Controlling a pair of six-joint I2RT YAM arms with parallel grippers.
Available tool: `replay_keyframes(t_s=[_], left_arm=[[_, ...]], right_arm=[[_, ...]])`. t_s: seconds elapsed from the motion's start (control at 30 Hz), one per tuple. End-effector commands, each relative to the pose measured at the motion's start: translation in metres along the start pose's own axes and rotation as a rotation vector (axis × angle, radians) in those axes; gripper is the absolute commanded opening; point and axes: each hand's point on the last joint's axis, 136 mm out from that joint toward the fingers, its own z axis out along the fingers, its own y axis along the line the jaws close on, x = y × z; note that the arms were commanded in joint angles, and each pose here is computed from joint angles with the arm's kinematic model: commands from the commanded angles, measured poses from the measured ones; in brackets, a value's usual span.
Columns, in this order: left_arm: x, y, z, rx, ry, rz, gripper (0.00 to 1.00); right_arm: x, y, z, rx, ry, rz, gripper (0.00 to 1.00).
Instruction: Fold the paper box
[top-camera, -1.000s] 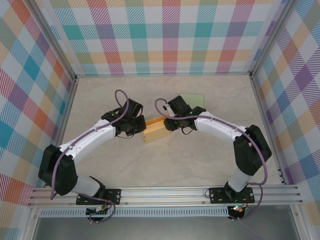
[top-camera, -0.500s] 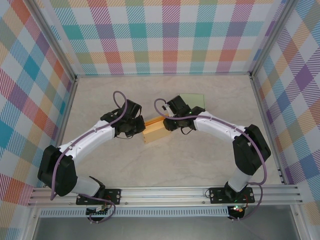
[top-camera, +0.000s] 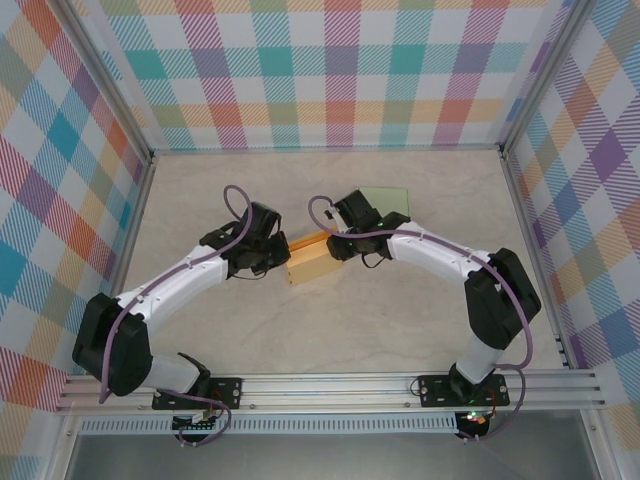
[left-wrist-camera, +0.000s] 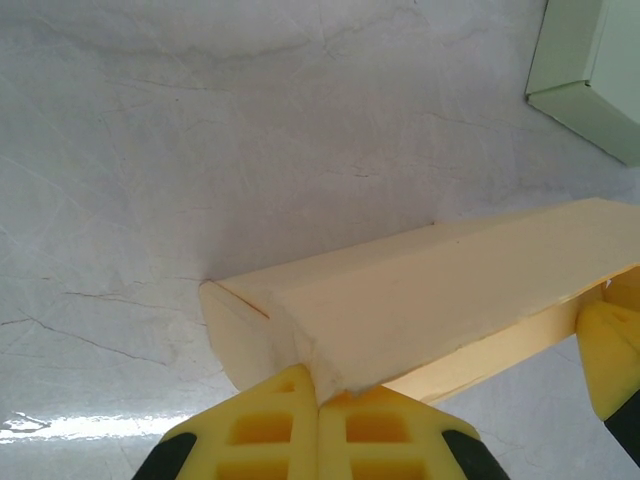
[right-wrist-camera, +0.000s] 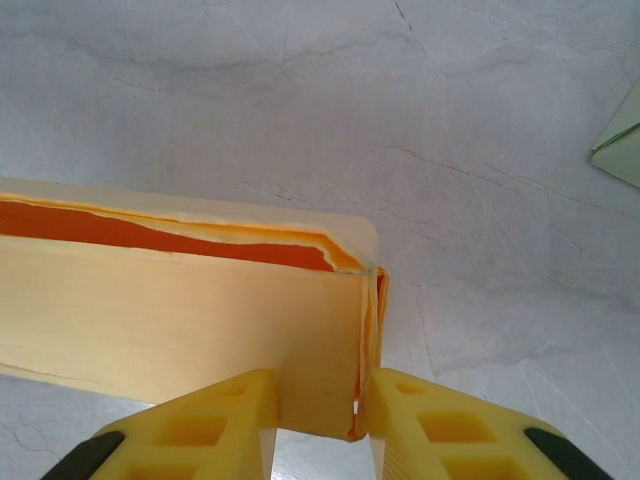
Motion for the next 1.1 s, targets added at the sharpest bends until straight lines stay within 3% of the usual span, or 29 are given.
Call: replay_keyframes(t_s=[0.0,0.3,0.47,0.63,0.87,1.07], left_arm=[[0.023,0.0,0.007,0.015,0.071,0.01,0.0],[0.031,0.022,-0.006,-0.128,0.083,0.13,0.0],[0.019,0.013,-0.022,-0.103,0.031,0.151,0.0],[0.004,-0.004,-0.034,-0.057,-0.022,0.159,0.0],[0.0,0.001,-0.026,-0.104,-0.027,0.193,0.0],[-0.006,0.0,-0.018,-0.148,-0.006,0.263,0.0]], right_arm=[[0.075,-0.016,0.027,0.072,0.275,0.01,0.31],[0.07,-0.013,0.02,0.059,0.246,0.021,0.31],[0.064,-0.009,0.019,0.038,0.231,0.032,0.31],[0.057,-0.004,0.011,0.014,0.206,0.045,0.44],[0.038,0.0,-0.01,-0.006,0.133,0.048,0.63],[0.028,-0.002,-0.018,-0.002,0.104,0.055,0.68]])
